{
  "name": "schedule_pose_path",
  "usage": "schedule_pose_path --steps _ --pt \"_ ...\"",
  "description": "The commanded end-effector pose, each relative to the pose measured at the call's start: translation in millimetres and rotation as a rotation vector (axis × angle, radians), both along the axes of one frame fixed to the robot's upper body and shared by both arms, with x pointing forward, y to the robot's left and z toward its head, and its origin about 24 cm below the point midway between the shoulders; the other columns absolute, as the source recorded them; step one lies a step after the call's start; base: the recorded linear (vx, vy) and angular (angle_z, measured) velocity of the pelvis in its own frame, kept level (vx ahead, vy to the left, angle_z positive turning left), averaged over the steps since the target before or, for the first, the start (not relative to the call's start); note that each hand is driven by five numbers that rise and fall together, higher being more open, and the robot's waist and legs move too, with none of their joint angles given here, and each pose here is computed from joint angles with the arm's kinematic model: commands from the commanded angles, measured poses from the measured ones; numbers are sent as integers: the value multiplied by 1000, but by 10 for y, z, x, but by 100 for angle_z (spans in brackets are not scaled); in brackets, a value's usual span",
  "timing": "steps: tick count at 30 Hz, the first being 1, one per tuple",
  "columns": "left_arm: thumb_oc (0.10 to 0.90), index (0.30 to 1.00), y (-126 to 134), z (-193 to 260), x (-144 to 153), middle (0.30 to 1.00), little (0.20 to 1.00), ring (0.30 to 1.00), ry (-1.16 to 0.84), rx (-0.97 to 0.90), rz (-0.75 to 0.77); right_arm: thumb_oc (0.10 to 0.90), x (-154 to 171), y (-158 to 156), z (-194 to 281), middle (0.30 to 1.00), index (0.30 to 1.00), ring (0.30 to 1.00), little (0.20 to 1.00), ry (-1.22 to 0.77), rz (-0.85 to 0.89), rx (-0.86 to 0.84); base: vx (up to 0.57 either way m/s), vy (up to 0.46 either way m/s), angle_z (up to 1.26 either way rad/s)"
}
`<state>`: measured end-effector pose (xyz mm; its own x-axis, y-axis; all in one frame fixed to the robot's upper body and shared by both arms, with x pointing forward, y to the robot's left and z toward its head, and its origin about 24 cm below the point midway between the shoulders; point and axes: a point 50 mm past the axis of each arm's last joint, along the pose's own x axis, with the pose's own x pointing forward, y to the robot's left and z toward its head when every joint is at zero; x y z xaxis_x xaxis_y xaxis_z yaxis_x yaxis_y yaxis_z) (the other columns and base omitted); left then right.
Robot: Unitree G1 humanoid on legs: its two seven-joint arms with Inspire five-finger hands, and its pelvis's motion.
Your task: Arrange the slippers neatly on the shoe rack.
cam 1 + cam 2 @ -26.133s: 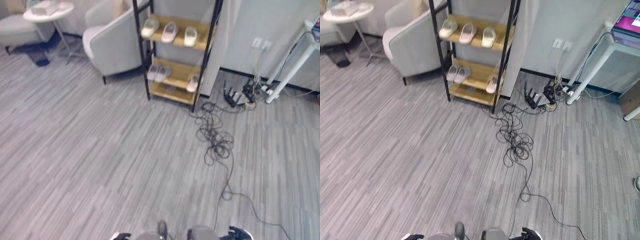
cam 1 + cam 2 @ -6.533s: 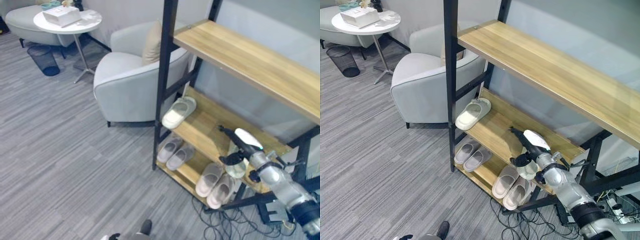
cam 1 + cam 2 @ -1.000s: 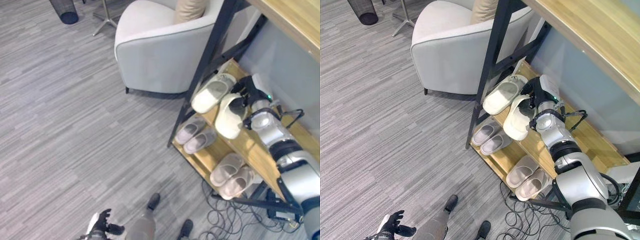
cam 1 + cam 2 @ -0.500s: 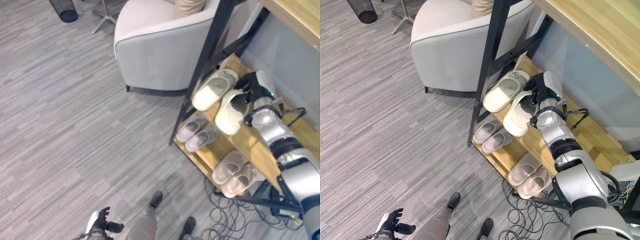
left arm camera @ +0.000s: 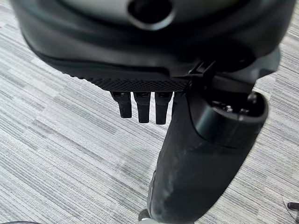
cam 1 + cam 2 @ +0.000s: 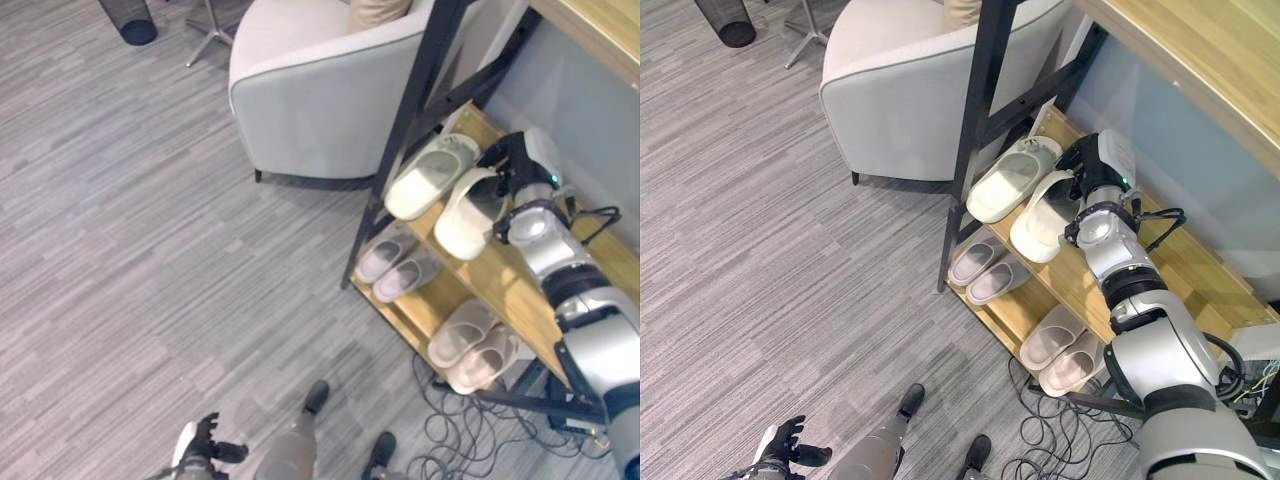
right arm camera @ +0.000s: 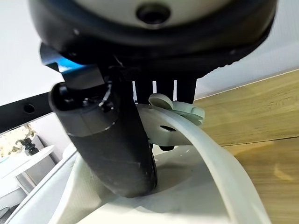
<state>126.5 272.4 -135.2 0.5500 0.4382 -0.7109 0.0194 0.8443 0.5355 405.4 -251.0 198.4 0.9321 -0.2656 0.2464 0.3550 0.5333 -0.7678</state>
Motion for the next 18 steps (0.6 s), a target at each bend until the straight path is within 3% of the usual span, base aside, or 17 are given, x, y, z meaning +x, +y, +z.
schedule_pose_path --steps 1,4,5,18 --pt "800 900 76 13 -27 900 900 900 12 48 10 400 -3 -20 904 300 300 300 300 -297 -28 22 0 0 0" --pt "800 900 84 20 -10 900 900 900 8 44 17 400 -2 -39 895 300 300 300 300 -290 -36 24 0 0 0" --pt "800 900 96 29 2 900 900 900 2 46 26 800 -3 -41 913 900 900 900 900 -289 -39 12 0 0 0" --pt "800 900 74 21 -1 900 900 900 0 39 28 800 -14 -25 795 900 900 900 900 -261 1 -7 2 -2 4"
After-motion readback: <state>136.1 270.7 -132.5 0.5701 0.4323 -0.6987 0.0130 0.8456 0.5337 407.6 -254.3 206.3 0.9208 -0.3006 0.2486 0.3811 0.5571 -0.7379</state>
